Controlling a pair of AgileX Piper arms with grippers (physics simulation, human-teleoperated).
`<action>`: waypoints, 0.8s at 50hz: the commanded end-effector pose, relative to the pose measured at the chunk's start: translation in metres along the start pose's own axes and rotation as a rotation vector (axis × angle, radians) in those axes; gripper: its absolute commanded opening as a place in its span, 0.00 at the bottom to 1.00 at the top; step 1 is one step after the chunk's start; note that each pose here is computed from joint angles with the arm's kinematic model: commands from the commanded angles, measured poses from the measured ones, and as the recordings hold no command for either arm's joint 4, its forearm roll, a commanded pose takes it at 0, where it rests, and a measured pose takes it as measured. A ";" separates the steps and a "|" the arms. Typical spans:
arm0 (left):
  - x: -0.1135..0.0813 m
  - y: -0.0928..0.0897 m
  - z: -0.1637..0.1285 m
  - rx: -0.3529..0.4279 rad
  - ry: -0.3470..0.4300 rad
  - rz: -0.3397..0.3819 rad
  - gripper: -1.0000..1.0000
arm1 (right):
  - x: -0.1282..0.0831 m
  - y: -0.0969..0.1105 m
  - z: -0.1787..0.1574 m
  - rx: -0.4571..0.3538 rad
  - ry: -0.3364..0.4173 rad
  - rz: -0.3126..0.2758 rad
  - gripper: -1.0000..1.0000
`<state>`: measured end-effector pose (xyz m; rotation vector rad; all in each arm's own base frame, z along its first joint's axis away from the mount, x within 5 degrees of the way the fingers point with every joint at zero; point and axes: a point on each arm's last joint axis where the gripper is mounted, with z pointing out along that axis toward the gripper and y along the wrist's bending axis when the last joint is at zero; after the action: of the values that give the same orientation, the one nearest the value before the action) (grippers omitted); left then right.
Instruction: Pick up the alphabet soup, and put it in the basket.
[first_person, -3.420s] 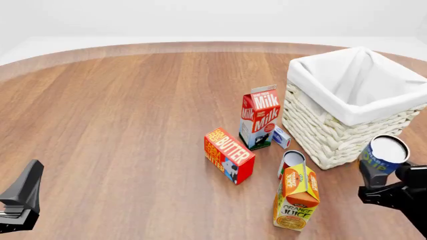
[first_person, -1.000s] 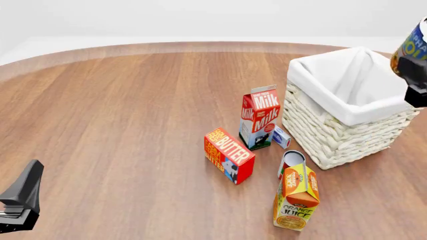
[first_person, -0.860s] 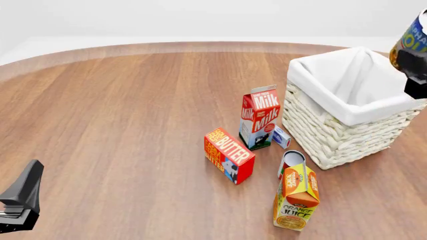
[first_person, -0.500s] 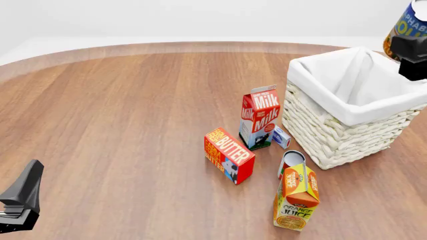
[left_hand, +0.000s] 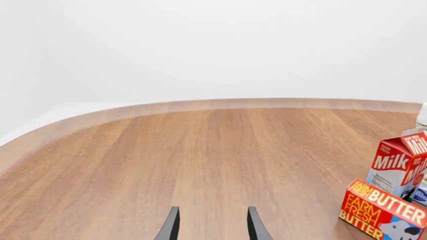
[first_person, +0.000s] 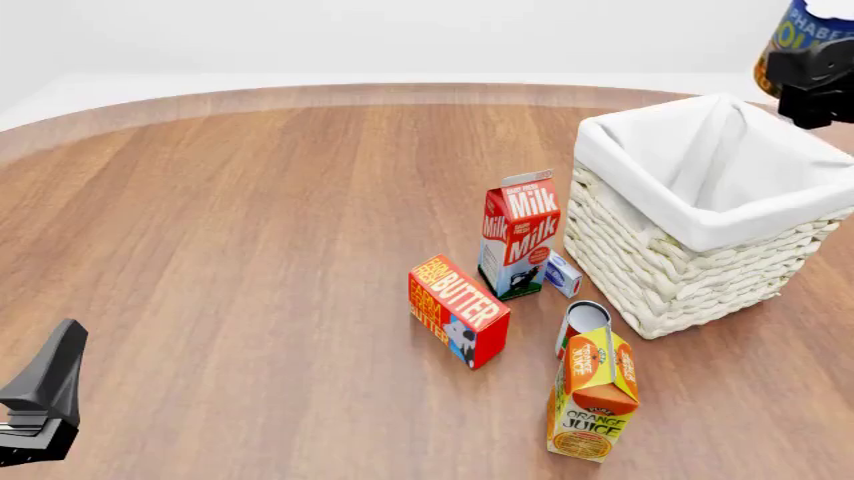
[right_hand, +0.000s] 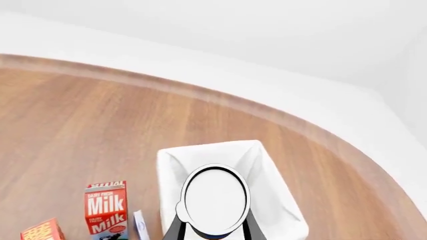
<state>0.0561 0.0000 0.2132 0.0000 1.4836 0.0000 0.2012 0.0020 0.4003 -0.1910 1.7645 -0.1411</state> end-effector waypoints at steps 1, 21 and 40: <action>0.000 0.000 0.000 0.000 0.000 0.000 1.00 | -0.007 -0.005 0.011 0.015 0.011 0.014 0.00; 0.000 0.000 0.000 0.000 0.000 0.000 1.00 | -0.010 -0.010 0.033 0.017 0.073 0.004 0.00; 0.000 0.000 0.000 0.000 0.000 0.000 1.00 | -0.010 -0.016 0.060 0.023 0.139 0.017 0.00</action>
<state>0.0561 0.0000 0.2132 0.0000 1.4836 0.0000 0.2517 -0.0080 0.3989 -0.1807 1.8872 -0.1731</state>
